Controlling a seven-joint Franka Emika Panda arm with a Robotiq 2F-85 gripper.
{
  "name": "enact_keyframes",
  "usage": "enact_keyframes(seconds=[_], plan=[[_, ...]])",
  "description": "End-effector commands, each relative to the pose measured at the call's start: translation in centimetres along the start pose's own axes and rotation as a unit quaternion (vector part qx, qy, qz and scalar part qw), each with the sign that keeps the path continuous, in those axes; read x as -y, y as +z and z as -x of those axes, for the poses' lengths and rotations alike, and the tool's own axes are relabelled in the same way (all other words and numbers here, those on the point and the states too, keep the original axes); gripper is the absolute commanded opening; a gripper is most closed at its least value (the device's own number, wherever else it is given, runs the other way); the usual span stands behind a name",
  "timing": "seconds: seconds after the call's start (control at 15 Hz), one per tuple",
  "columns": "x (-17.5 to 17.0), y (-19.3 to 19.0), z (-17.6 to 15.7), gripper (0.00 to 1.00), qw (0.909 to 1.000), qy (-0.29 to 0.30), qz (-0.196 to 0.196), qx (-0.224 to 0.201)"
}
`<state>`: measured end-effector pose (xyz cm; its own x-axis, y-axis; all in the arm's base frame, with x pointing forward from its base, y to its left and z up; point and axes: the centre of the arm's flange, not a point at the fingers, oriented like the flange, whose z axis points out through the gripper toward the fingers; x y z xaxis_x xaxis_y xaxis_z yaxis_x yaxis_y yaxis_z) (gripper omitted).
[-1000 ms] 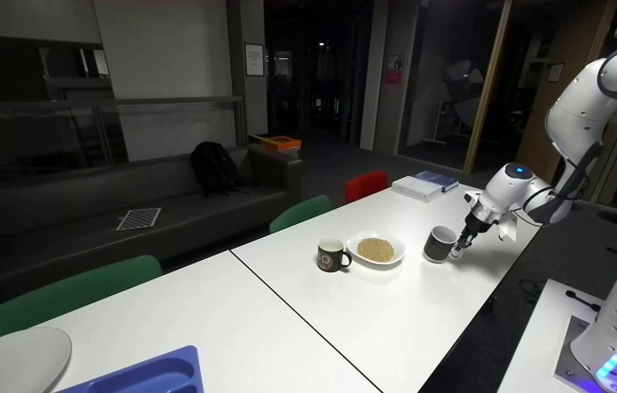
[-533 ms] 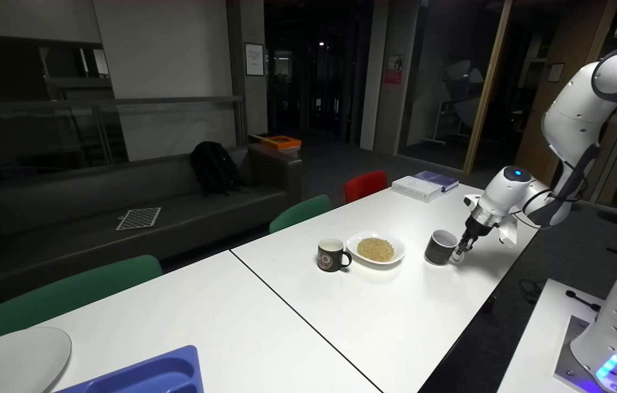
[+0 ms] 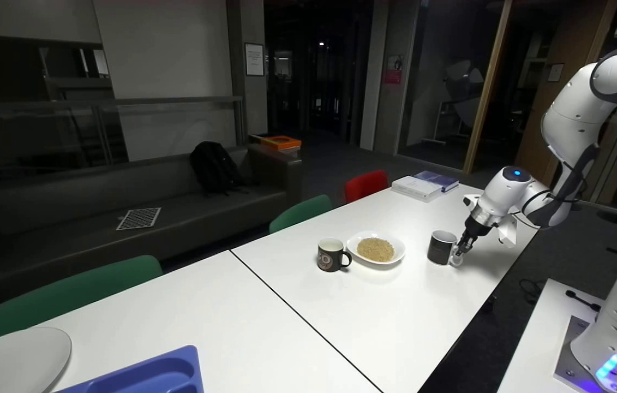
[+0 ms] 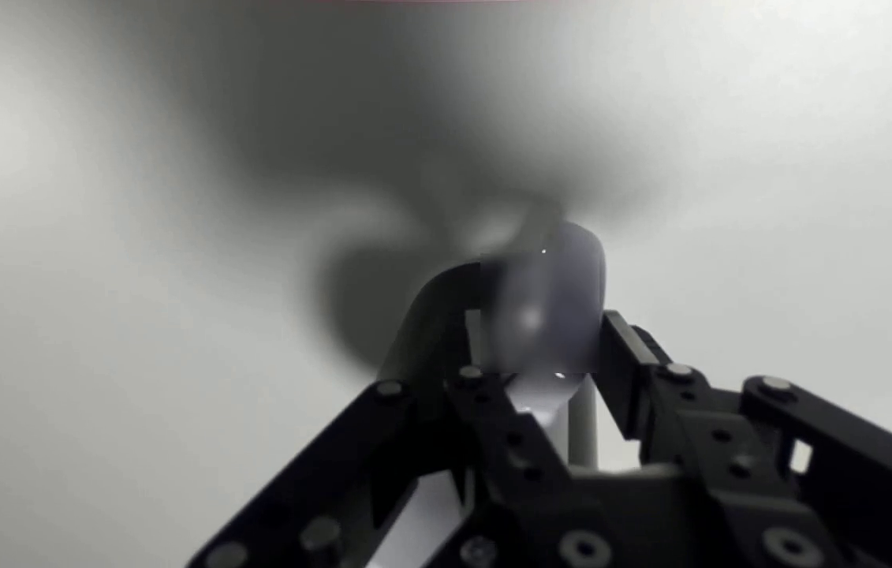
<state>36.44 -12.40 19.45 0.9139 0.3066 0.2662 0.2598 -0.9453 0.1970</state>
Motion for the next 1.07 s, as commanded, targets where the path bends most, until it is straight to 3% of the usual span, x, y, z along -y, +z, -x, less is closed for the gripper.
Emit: enact_keyframes(seconds=[0.0, 0.27, 1.0], plan=[[-1.9, -3.8, -2.5, 0.73, 0.9999, -0.012, -0.011, -0.006], [-1.7, -4.0, -2.4, 0.99, 0.9999, -0.01, -0.01, -0.005], [-1.6, -6.1, -2.0, 1.0, 0.9998, 0.006, 0.007, -0.02]])
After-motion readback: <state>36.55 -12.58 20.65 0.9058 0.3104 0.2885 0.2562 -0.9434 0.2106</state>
